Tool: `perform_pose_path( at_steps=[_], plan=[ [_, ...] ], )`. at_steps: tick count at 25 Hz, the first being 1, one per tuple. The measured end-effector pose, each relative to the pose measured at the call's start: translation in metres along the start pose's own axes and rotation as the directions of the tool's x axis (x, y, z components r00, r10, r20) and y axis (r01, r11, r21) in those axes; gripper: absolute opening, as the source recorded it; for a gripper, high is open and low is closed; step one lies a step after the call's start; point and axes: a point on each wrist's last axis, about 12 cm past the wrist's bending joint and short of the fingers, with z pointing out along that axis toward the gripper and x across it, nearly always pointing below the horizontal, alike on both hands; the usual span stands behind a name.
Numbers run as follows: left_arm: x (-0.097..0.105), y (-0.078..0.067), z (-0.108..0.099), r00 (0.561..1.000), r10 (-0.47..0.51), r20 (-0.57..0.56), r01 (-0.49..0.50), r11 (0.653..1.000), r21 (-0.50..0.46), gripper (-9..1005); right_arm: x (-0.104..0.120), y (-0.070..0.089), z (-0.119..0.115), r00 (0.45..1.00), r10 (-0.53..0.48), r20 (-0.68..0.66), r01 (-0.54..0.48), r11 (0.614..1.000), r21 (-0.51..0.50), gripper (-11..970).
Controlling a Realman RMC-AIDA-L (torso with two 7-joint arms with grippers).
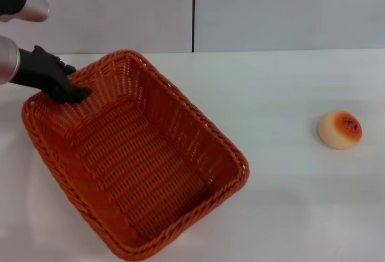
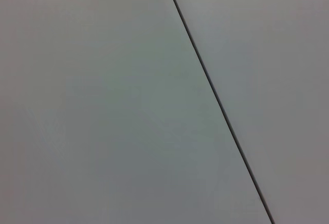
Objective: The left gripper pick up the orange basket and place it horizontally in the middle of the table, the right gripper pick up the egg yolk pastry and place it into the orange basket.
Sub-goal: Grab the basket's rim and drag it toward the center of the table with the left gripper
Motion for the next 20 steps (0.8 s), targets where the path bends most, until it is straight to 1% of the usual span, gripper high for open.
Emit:
perform_pose_path(
  at_steps=[3,8,13,16,20],
  plan=[
    [-0.004,-0.002,-0.002,1.000,0.018,-0.004,-0.018,1.000,-0.006,568,0.000,-0.001,0.000,1.000,-0.002,0.000,0.002,1.000,0.003,464],
    [-0.009,-0.005,-0.003,0.998,0.044,-0.043,-0.043,0.999,0.002,332,-0.001,-0.002,0.000,1.000,-0.003,0.004,0.003,1.000,0.015,464],
    [-0.011,-0.007,-0.002,0.994,0.070,-0.085,-0.069,0.998,0.013,229,-0.001,-0.003,0.001,1.000,-0.004,0.006,0.004,1.000,0.014,464],
    [-0.013,-0.007,-0.004,0.994,0.070,-0.088,-0.069,0.998,0.008,228,-0.002,-0.003,0.001,1.000,-0.008,0.008,0.008,1.000,0.012,464],
    [-0.020,-0.005,-0.010,0.996,0.014,-0.084,-0.014,1.000,-0.010,226,-0.003,-0.004,0.002,1.000,-0.014,0.014,0.014,1.000,0.008,464]
  ],
)
